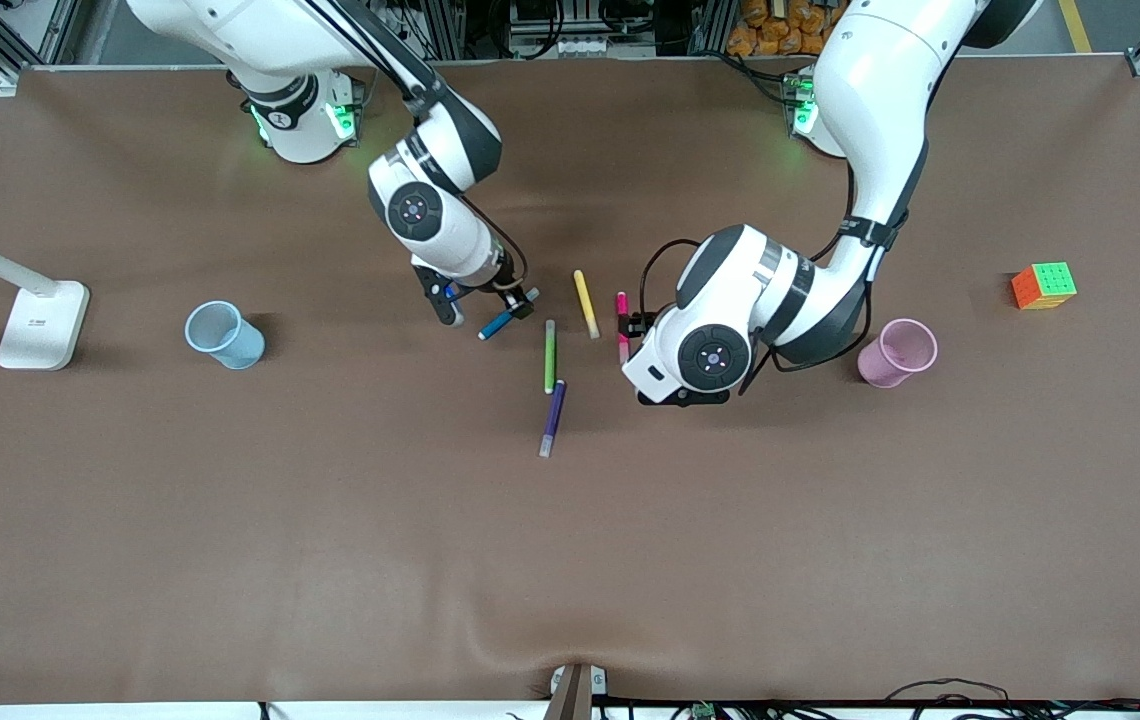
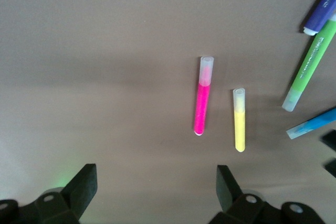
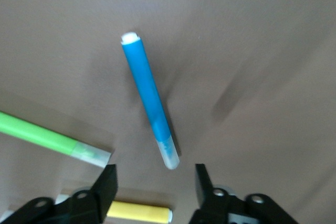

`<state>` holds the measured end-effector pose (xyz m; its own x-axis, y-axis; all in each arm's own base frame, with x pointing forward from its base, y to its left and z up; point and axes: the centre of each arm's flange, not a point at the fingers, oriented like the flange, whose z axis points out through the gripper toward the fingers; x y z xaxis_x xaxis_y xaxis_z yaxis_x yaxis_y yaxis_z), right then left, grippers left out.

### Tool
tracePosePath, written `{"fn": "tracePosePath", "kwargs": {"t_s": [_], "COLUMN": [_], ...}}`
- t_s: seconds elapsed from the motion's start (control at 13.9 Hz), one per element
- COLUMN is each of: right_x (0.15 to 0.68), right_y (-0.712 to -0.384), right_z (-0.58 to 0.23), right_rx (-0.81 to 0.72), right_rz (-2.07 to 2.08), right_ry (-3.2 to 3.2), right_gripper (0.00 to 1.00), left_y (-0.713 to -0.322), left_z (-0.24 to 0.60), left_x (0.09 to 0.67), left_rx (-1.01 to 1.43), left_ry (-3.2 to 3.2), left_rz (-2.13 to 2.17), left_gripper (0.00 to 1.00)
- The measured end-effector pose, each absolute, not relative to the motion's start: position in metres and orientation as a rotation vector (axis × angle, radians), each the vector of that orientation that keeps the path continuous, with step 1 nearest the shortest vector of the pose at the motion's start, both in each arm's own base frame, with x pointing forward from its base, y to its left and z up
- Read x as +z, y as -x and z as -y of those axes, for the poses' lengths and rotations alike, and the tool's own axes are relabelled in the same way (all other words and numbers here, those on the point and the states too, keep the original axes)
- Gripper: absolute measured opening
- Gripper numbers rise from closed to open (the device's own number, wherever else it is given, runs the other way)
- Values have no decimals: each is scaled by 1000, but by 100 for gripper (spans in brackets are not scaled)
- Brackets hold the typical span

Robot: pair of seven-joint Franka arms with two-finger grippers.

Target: Place pink and blue markers in matching cups

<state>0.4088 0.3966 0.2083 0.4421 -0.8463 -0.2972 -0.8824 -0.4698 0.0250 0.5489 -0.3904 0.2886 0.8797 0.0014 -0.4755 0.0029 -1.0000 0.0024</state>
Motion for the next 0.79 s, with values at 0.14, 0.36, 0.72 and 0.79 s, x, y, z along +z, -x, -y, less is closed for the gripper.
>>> {"fn": "tracePosePath", "kwargs": {"t_s": [0.14, 0.36, 0.72, 0.79], "right_x": [194, 191, 176, 172], "right_y": [-405, -404, -398, -397], "right_z": [-399, -400, -405, -406], "right_rx": [422, 426, 428, 429], "right_rz": [-1543, -1543, -1535, -1534], "right_ry": [2552, 2552, 2549, 2548], "right_gripper": [64, 50, 38, 37], "left_y": [-549, -548, -550, -549], "left_z": [392, 400, 405, 405], "left_x": [289, 285, 251, 241], "left_rx": [-752, -730, -741, -751], "left_ry": [-3041, -3035, -3008, -3009], "left_rz": [-3, 0, -33, -37], "left_gripper": [100, 100, 100, 100]}}
